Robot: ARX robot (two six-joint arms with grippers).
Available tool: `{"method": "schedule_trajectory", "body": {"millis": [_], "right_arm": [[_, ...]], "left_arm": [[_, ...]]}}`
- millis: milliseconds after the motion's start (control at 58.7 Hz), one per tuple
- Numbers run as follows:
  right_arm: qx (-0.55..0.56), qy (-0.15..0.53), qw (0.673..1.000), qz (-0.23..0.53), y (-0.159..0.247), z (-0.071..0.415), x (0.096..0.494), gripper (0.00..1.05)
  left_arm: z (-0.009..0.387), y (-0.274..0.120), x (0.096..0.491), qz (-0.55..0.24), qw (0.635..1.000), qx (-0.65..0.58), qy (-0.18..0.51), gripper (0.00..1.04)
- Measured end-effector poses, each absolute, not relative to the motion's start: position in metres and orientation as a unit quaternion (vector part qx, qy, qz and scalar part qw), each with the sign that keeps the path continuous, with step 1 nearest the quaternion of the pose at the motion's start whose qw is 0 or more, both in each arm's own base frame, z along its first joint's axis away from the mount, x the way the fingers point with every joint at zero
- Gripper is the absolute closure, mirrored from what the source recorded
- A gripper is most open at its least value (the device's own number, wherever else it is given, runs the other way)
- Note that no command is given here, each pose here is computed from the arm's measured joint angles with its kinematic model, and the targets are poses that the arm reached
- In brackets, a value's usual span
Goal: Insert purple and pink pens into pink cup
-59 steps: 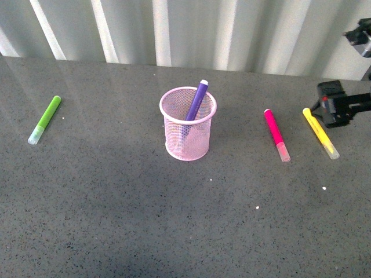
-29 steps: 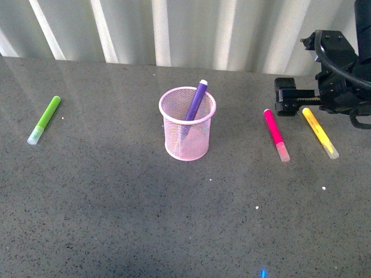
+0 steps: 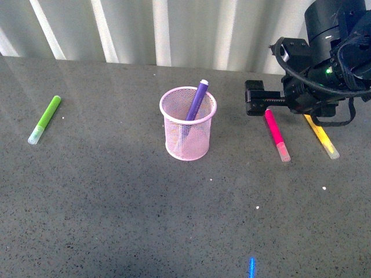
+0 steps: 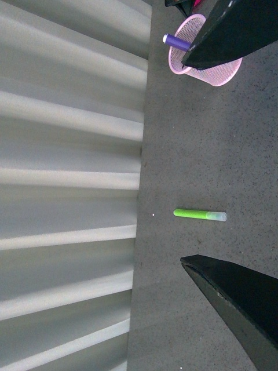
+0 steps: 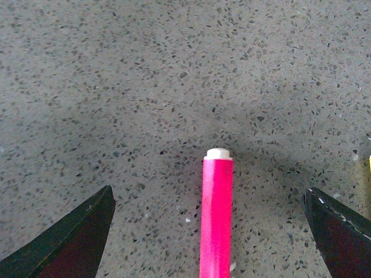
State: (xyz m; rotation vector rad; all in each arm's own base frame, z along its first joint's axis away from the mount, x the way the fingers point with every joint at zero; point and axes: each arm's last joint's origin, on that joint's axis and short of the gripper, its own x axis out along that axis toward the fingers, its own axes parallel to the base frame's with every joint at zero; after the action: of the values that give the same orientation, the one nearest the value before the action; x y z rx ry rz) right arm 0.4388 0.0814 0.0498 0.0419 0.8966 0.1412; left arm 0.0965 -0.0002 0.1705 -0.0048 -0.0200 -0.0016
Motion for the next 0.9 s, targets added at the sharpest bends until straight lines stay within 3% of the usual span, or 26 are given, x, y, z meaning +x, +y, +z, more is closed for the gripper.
{"method": "schedule_trajectory", "body": {"millis": [426, 903], "right_arm": [[0.023, 0.456, 0.888, 0.045, 0.074, 0.03, 0.451, 0.07], [0.034, 0.466, 0.884, 0.022, 0.077, 0.024, 0.447, 0.8]], "left_arm": [[0.171, 0.0, 0.096, -0.001, 1.0, -0.002, -0.01, 0.07], [0.171, 0.0, 0.096, -0.001, 1.0, -0.002, -0.01, 0.07]]}}
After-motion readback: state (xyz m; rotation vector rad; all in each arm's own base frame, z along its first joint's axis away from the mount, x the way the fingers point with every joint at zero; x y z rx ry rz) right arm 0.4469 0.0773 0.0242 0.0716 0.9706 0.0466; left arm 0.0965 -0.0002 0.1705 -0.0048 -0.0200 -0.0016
